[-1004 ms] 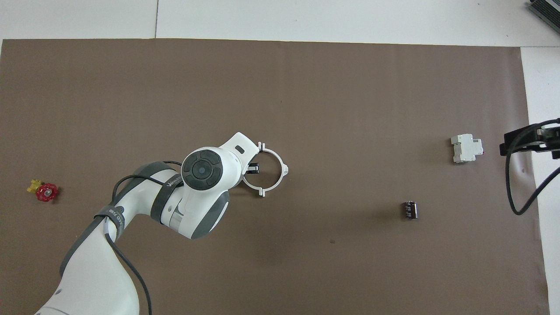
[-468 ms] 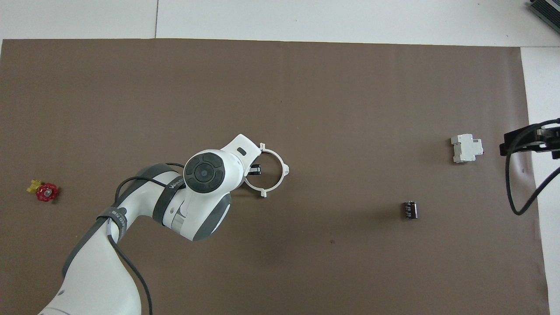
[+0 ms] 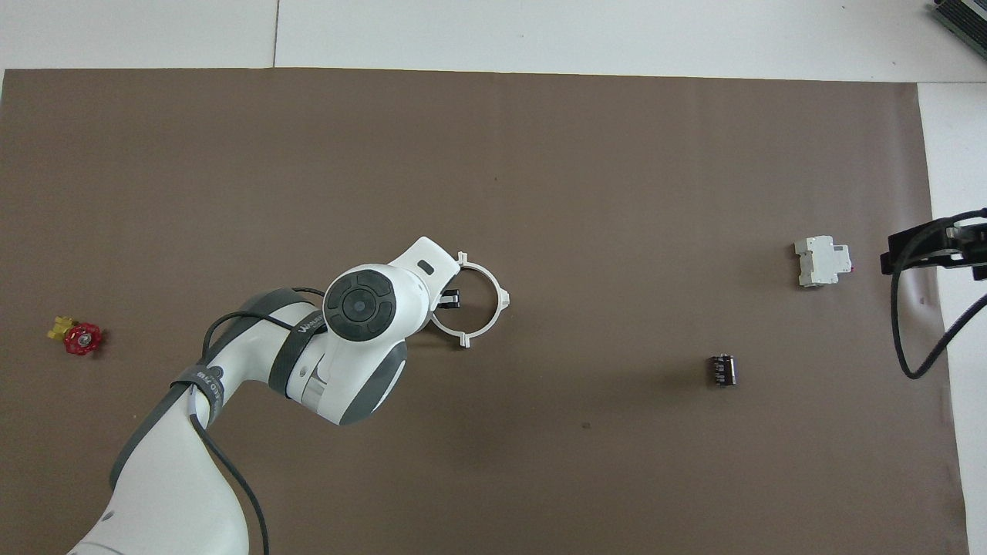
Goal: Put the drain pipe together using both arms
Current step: 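Press the held half onto the centre half with the left gripper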
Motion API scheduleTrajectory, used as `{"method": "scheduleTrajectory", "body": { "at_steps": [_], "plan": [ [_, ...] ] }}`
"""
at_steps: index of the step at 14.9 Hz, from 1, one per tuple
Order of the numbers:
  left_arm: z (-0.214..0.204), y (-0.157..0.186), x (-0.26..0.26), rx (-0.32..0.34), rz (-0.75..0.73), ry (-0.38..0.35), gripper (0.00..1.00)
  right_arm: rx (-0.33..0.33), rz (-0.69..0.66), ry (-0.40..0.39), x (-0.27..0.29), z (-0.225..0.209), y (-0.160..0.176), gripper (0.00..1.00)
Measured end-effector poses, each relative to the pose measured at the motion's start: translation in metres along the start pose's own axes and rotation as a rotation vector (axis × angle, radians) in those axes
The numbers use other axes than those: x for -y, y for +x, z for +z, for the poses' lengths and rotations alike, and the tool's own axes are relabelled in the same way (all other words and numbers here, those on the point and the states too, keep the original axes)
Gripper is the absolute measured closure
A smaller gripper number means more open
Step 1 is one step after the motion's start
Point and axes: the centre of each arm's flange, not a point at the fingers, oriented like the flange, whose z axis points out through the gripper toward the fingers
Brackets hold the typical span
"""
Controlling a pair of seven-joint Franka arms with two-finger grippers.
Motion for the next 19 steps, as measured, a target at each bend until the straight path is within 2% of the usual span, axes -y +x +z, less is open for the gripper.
{"method": "scheduleTrajectory", "body": {
  "at_steps": [7, 8, 9, 10, 15, 19],
  "plan": [
    [0.000, -0.001, 0.000, -0.005, 0.001, -0.001, 0.79, 0.000, 0.000, 0.000, 0.000, 0.000, 0.000, 0.00],
    [0.001, -0.002, 0.000, -0.005, 0.002, -0.001, 0.74, 0.000, 0.000, 0.000, 0.000, 0.000, 0.000, 0.00],
    [0.001, -0.003, -0.002, -0.004, 0.005, -0.002, 0.65, 0.000, 0.000, 0.000, 0.000, 0.000, 0.000, 0.00],
    [0.002, -0.005, -0.003, -0.002, 0.007, -0.002, 0.52, 0.000, 0.000, 0.000, 0.000, 0.000, 0.000, 0.00],
    [0.009, -0.011, 0.000, 0.014, 0.006, 0.009, 0.01, 0.000, 0.000, 0.000, 0.000, 0.000, 0.000, 0.00],
    [0.009, -0.009, 0.003, 0.016, 0.001, 0.013, 0.00, 0.000, 0.000, 0.000, 0.000, 0.000, 0.000, 0.00]
  ]
}}
